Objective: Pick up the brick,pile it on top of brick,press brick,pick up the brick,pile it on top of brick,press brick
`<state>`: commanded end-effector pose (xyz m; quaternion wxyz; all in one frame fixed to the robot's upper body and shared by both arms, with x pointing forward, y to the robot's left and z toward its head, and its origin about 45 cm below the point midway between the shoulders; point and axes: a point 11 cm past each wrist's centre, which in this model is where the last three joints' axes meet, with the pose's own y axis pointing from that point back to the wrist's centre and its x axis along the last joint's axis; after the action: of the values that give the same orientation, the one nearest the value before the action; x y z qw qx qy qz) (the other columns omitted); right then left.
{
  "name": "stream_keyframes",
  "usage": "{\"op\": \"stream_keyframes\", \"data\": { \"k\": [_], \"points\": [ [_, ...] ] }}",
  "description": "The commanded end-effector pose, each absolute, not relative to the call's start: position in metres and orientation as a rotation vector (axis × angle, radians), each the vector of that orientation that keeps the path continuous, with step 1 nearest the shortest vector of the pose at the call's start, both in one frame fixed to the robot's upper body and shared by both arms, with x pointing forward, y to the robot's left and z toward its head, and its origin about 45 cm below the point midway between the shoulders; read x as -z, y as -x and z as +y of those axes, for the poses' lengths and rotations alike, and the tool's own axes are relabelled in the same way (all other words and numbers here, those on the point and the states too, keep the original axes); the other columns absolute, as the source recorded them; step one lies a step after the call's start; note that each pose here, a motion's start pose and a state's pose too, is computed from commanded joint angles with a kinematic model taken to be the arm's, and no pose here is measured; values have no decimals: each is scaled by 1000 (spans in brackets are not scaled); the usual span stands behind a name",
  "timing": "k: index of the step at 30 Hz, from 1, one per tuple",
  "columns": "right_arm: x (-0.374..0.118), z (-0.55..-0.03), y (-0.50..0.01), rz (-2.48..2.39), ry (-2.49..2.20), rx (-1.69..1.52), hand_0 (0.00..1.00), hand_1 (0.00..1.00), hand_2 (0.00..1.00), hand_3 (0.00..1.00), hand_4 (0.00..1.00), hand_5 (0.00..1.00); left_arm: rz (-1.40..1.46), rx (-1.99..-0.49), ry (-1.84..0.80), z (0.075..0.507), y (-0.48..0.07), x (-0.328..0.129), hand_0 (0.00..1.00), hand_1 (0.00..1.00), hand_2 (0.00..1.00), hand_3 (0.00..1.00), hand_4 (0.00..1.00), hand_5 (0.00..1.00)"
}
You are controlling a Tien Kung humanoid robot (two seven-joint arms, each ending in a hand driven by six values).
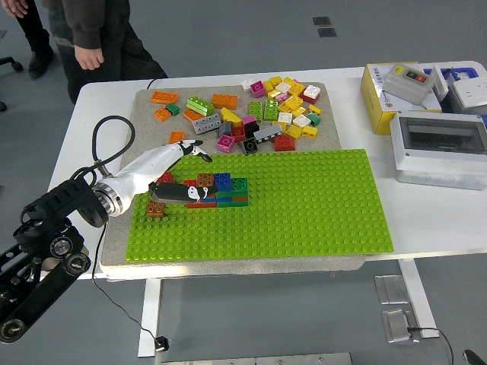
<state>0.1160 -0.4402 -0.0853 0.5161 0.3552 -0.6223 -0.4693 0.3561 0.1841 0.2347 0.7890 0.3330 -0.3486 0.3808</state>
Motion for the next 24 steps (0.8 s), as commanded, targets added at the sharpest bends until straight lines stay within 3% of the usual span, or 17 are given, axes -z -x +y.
{"op": "stream_keyframes", "data": {
  "k": [24],
  "points": [
    [85, -439, -119, -1503, -862, 1128, 728, 693, 708, 792, 611, 975, -670, -818, -779, 191, -364, -198, 997, 967, 966, 689, 842, 587]
  ]
}}
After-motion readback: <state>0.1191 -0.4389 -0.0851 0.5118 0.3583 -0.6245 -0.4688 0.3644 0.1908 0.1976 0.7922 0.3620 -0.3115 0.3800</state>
